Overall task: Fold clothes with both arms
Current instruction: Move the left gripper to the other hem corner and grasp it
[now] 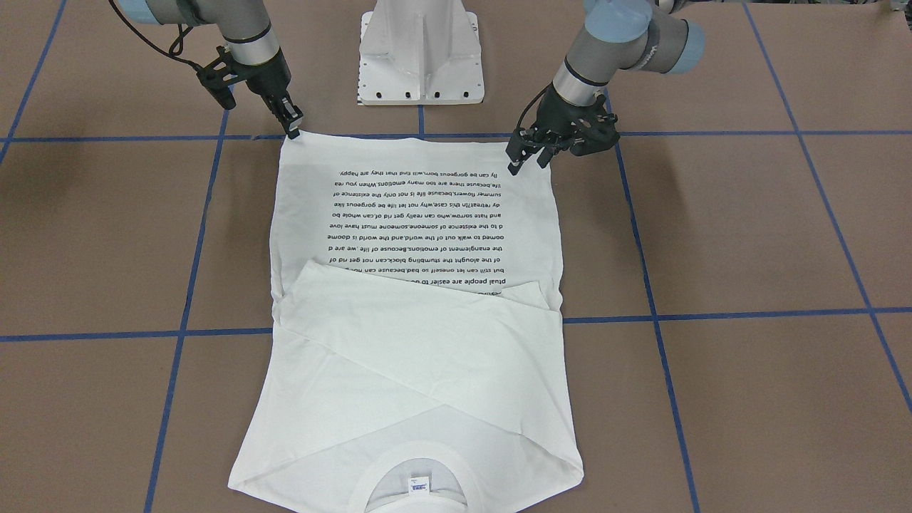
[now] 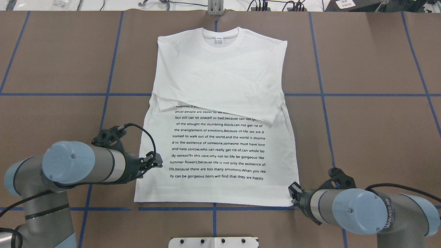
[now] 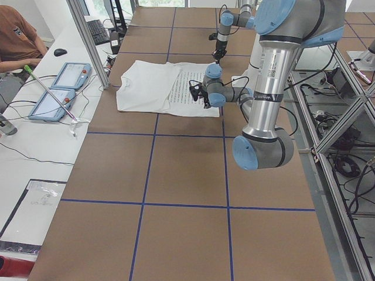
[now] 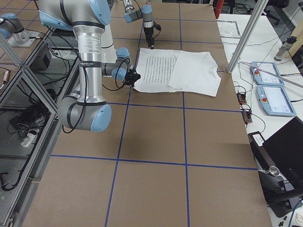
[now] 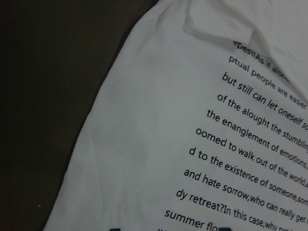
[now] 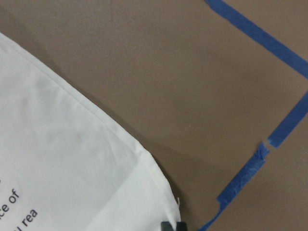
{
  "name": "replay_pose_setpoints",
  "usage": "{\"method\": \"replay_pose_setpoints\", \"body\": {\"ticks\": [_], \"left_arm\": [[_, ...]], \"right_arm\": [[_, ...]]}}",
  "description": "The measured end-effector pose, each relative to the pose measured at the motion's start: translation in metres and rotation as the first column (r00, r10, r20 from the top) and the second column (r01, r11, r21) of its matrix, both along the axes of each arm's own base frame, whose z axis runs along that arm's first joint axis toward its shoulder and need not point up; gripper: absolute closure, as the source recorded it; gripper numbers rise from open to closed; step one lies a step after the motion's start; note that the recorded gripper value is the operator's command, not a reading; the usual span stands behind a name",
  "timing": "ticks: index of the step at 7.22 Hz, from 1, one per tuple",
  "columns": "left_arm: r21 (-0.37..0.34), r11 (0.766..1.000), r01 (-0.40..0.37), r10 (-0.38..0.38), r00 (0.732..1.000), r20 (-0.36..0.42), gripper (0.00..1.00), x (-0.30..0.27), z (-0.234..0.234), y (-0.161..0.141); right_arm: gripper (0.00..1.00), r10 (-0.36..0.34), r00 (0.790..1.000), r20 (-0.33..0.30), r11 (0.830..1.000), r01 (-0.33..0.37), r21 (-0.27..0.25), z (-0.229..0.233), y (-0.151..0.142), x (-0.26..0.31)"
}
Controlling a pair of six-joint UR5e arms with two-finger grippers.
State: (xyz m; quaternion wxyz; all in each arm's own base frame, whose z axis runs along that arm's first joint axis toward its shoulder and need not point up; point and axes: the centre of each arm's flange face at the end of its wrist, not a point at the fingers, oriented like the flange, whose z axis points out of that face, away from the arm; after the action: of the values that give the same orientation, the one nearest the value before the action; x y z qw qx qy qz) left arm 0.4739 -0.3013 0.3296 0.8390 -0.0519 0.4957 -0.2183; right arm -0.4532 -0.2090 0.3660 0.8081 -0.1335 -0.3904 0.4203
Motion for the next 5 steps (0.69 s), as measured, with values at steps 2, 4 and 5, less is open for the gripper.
{"method": "replay_pose_setpoints", "body": {"ticks": [2,4,5], "left_arm": [[-0.035,0.999,-0.010,0.013,0.997,0.077,0.26,-0.003,-0.001,0.022],[-0.056,0.998,-0.034,0.041,0.991,0.129,0.26,-0.006,0.004,0.041],[-0.066,0.997,-0.049,0.058,0.987,0.151,0.29,-0.001,0.013,0.050]], "right_arm": [[1.00,-0.003,1.000,-0.001,1.000,0.003,-0.003,0.000,0.000,0.001],[1.00,-0.002,1.000,-0.001,1.000,0.002,-0.004,0.001,-0.001,0.001],[1.00,-0.002,1.000,-0.001,1.000,0.002,-0.004,0.000,-0.001,0.001]]}}
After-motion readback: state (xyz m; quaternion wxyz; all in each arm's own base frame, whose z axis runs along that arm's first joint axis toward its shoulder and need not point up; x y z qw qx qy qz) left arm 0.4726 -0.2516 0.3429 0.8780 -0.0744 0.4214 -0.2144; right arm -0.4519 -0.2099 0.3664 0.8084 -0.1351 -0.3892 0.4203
